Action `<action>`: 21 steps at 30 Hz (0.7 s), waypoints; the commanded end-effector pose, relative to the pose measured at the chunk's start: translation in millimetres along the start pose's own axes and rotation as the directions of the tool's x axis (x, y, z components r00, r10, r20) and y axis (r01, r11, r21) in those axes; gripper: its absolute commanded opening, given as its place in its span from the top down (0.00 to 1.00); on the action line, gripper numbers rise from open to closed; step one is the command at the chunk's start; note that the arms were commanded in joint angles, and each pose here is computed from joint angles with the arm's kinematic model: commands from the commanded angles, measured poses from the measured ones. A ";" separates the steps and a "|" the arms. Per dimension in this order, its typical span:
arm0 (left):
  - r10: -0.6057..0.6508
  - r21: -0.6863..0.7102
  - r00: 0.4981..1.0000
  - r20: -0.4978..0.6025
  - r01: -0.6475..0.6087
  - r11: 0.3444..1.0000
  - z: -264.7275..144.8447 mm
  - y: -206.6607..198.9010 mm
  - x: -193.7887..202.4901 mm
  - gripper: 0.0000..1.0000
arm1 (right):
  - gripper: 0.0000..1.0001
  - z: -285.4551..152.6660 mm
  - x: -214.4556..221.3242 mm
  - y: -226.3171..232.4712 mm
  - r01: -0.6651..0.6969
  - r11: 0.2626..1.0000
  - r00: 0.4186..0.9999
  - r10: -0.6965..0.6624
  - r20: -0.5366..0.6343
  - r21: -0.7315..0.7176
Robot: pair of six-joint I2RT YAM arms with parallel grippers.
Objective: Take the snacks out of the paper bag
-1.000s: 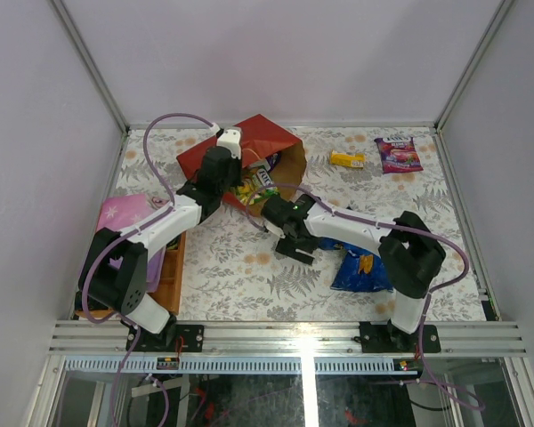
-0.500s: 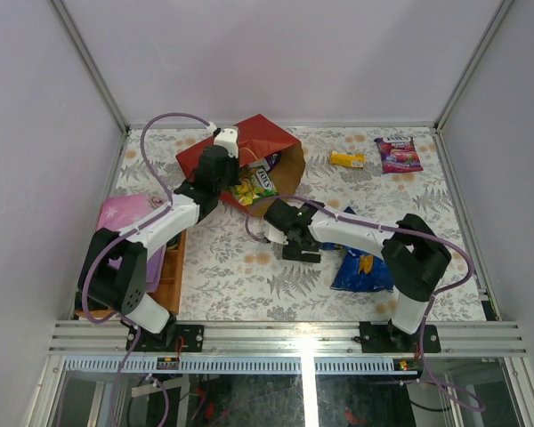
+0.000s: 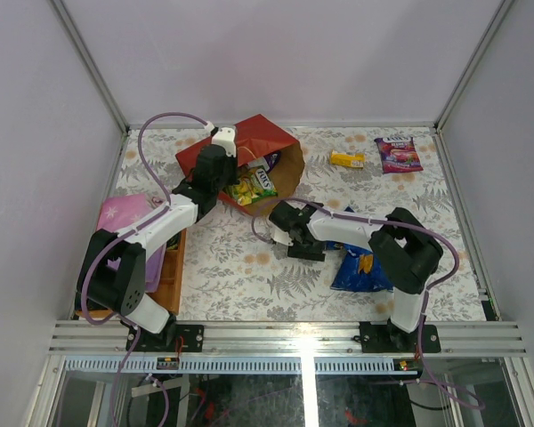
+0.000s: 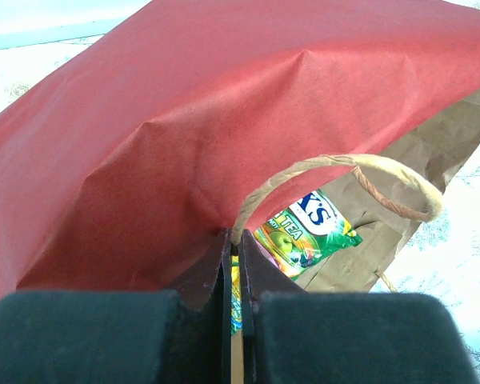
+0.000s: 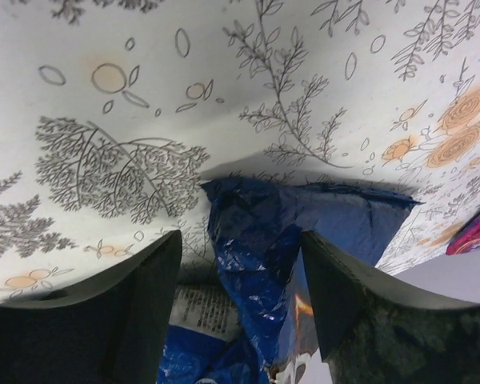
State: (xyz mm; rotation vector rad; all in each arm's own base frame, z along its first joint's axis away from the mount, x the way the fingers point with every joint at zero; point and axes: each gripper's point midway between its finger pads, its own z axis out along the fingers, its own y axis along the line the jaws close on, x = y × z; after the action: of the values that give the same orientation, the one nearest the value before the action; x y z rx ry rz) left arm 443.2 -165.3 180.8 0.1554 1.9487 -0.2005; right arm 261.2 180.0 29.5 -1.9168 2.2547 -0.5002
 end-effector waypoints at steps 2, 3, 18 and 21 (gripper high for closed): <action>-0.024 -0.034 0.999 0.035 0.025 0.999 -4.8 12.4 -9.1 1.00 | 0.38 3.4 -3.1 -22.6 -0.077 0.994 0.997 0.076 0.015 0.073; -0.025 -0.034 0.999 0.036 0.026 0.999 -4.8 12.5 -9.3 1.00 | 0.42 4.2 -1.7 -28.7 -0.099 0.990 0.995 0.099 0.013 0.096; -0.031 -0.045 0.999 0.034 0.033 0.998 -4.8 17.1 -10.1 1.00 | 1.00 -14.3 6.9 -119.6 -0.538 0.771 0.843 0.490 0.222 0.342; -0.033 -0.044 0.999 0.033 0.034 0.998 -4.6 16.8 -10.2 1.00 | 1.00 -44.5 12.3 -151.1 -0.627 0.641 0.779 0.522 0.347 0.443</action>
State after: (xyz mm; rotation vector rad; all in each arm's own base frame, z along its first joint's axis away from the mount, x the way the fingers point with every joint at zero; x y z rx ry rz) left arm 444.1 -158.6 180.7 0.1407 1.9497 -0.1918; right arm 343.4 153.5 46.6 -1.2474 2.3431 -0.6556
